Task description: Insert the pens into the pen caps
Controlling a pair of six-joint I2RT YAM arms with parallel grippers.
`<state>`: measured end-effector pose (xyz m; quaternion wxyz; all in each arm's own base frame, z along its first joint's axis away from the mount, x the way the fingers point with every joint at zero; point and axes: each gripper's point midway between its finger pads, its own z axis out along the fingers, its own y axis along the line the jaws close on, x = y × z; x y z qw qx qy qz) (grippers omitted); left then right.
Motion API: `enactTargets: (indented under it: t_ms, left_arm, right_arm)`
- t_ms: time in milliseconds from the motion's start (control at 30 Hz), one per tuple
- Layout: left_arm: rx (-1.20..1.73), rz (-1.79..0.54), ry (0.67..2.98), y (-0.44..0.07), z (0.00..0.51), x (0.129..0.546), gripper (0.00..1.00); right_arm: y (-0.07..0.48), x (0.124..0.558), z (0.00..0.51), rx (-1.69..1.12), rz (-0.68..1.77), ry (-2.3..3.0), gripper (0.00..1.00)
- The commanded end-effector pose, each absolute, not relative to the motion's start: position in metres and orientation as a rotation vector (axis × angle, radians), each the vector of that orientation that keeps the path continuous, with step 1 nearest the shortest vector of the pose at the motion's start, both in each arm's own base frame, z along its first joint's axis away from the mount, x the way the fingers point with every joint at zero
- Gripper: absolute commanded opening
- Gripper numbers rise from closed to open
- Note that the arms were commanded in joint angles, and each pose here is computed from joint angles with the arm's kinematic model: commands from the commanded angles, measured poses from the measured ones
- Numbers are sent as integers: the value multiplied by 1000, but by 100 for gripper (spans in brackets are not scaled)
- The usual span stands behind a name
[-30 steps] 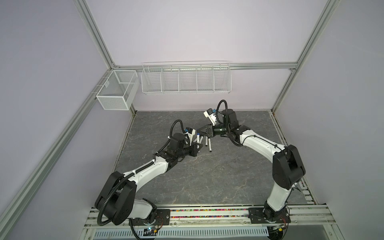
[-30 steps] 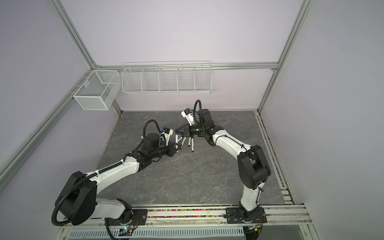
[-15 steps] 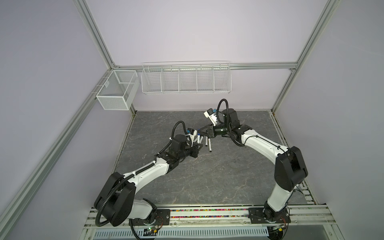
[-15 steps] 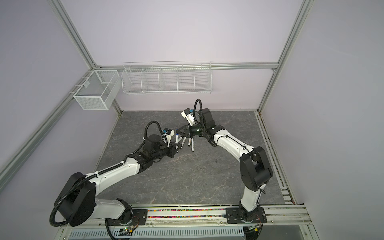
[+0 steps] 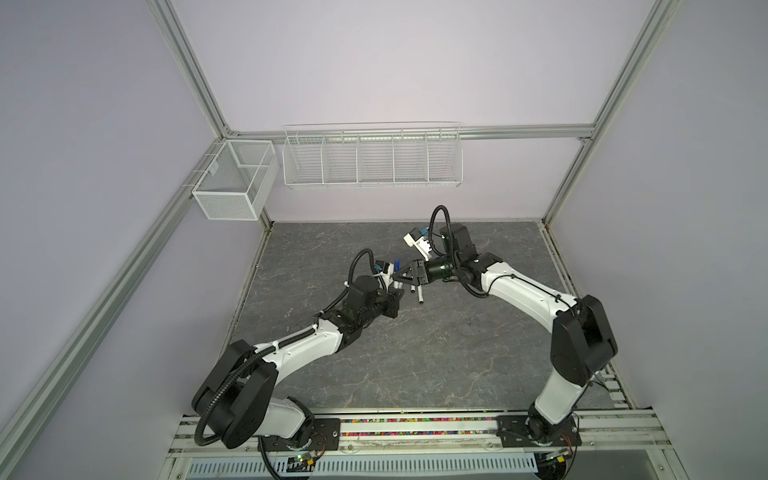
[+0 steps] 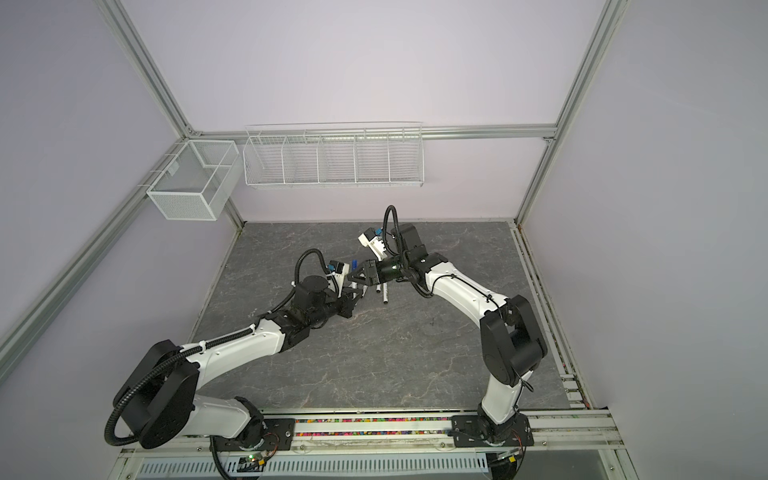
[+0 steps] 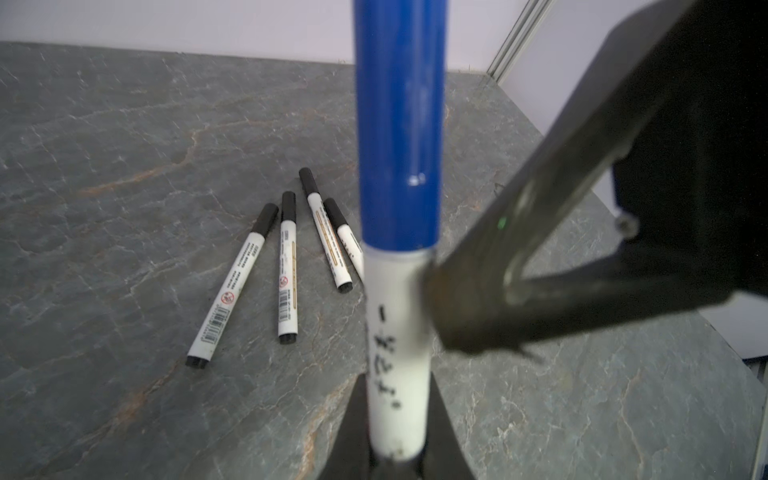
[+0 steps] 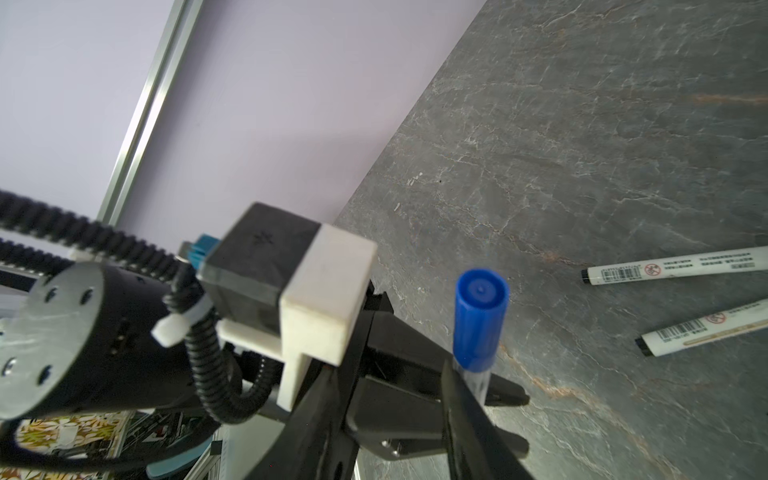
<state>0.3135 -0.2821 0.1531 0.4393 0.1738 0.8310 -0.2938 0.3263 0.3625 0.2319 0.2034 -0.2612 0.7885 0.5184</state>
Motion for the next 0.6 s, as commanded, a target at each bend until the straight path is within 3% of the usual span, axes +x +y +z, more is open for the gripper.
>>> enactTargets:
  t_ms: [0, 567]
  left_arm:
    - [450, -747, 2055, -286, 150, 310, 0]
    - [468, -772, 2067, -293, 146, 302, 0]
  right_arm:
    - [347, 340, 249, -650, 1370, 2151, 45]
    - [355, 366, 243, -615, 1321, 2178, 40]
